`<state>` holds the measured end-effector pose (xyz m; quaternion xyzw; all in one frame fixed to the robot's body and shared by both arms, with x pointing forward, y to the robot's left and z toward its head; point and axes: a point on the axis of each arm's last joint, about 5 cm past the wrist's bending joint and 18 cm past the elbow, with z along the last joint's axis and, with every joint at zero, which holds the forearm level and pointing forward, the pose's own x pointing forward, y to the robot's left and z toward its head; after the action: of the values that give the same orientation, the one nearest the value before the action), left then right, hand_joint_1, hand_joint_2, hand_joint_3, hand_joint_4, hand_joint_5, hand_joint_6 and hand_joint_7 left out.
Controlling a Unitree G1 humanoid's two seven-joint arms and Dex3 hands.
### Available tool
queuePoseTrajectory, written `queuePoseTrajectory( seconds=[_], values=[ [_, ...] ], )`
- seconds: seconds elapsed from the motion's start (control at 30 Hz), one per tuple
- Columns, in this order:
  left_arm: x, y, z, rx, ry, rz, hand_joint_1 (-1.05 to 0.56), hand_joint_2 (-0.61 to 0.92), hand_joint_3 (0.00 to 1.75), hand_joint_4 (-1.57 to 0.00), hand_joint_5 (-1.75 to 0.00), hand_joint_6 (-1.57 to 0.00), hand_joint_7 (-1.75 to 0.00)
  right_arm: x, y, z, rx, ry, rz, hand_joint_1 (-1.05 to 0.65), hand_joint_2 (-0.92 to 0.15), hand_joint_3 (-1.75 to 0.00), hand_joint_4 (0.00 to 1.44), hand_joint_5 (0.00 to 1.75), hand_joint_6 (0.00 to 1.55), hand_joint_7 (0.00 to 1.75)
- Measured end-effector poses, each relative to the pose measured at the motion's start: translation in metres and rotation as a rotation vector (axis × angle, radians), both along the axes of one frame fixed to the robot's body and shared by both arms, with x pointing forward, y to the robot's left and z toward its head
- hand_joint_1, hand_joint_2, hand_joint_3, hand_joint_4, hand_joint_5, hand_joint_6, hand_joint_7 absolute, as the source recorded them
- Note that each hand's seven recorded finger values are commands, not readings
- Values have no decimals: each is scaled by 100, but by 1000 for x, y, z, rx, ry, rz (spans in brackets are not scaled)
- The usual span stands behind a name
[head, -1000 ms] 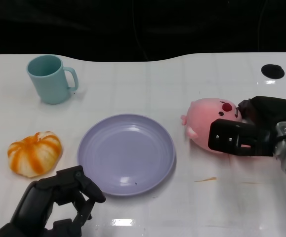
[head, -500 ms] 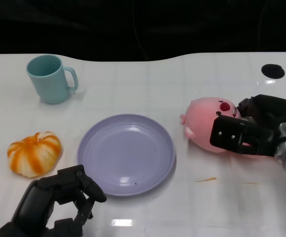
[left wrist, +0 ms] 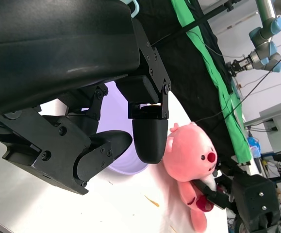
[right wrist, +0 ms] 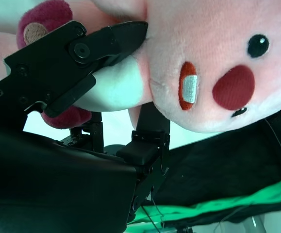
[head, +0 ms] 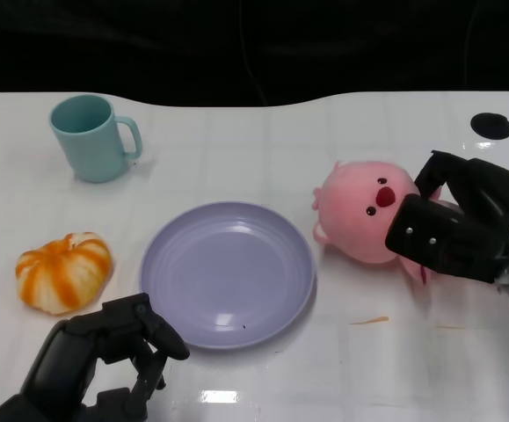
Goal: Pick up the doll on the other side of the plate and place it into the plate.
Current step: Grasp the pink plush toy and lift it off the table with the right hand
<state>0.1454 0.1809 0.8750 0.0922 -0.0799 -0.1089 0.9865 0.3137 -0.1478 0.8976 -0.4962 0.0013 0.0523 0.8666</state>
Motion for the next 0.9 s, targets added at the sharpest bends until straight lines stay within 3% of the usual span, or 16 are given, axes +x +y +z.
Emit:
queuePoseTrajectory(
  seconds=[0.37, 0.5, 0.6, 0.9],
  values=[
    [2, 0, 1, 4, -4, -2, -7, 54, 110, -74, -156, -81, -121, -1, -6, 6, 37, -51, -19, -13, -69, -71, 85, 175, 64, 175],
    [2, 0, 1, 12, -4, -3, -7, 55, 109, -74, -155, -81, -121, -3, -6, 6, 53, -68, -8, -12, -63, -83, 85, 175, 67, 175],
    [2, 0, -1, 15, 2, -3, -8, 55, 108, -74, -155, -81, -121, -5, -5, 7, 69, -92, 7, -11, -53, -102, 86, 175, 71, 175],
    [3, 0, -2, 18, 7, -4, -7, 56, 106, -74, -155, -81, -121, -4, 0, 21, 145, -184, 46, -9, -45, -120, 93, 175, 76, 175]
  ],
)
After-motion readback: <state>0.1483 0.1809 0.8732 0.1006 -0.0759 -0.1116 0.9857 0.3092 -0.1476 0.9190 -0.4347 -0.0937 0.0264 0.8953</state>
